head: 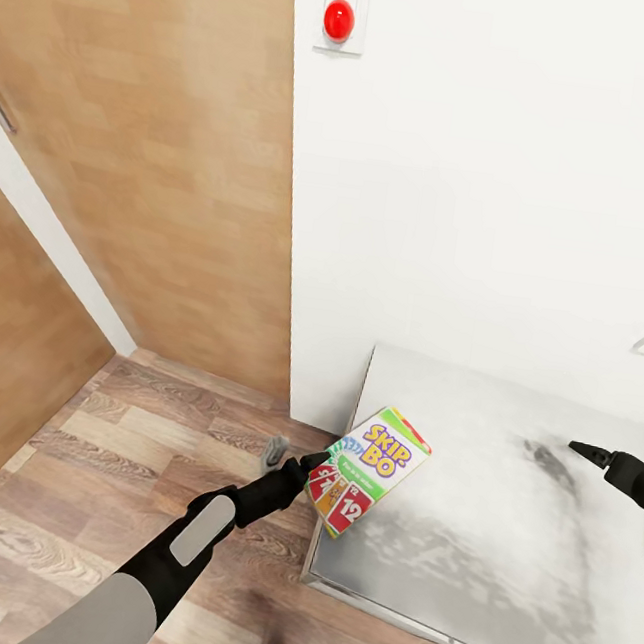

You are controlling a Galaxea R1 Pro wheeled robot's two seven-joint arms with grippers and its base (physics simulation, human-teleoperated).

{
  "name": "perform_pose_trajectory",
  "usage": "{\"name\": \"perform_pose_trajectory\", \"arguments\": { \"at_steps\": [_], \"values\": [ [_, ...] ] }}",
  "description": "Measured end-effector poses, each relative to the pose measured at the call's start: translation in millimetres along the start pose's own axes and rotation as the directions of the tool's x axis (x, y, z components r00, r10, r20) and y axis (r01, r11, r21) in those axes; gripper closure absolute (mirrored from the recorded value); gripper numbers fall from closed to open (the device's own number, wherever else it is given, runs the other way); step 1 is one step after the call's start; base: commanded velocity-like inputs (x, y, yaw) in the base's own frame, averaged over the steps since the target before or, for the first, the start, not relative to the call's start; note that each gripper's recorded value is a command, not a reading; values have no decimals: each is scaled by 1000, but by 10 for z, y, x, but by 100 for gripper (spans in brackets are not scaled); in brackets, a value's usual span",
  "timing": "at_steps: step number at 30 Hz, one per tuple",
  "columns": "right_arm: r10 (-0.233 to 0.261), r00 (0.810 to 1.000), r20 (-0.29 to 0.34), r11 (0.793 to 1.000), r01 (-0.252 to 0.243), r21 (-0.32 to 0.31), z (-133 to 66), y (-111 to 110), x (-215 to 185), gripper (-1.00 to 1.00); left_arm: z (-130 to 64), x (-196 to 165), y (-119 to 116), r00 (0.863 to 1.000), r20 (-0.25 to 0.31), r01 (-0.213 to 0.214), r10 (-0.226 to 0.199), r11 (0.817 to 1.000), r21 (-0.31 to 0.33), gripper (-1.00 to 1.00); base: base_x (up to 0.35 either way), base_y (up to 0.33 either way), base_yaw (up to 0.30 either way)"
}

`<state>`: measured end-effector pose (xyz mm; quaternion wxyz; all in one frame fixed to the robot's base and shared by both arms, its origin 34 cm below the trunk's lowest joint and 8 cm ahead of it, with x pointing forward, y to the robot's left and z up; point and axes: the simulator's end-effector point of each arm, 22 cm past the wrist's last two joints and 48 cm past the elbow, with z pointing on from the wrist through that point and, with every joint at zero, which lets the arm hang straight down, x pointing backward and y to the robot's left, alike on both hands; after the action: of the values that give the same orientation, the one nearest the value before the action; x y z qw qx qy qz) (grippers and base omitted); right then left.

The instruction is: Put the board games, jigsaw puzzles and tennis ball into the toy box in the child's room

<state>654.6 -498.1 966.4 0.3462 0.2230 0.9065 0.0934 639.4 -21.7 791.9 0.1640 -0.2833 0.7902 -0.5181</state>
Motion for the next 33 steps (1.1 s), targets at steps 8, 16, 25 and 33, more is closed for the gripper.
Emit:
{"name": "perform_pose_trajectory", "arguments": {
  "at_steps": [8,16,25,33],
  "values": [
    [1,1000,-1,1000,-1,0,1,1,4,-100,0,0,0,1000,0,0,0,1000,0,-100,0,0,-3],
    [1,1000,-1,1000,-1,0,2,2,6,-100,-1,4,4,1000,0,1,-1,1000,0,-100,0,0,0],
    [0,1000,-2,1000,0,-1,4,4,10,-100,-2,3,3,1000,1,3,-3,1000,0,-100,0,0,0],
    [1,1000,-2,1000,-1,-2,6,7,13,-100,-2,3,0,1000,1,4,-4,1000,1,-100,0,0,0]
  ]
}}
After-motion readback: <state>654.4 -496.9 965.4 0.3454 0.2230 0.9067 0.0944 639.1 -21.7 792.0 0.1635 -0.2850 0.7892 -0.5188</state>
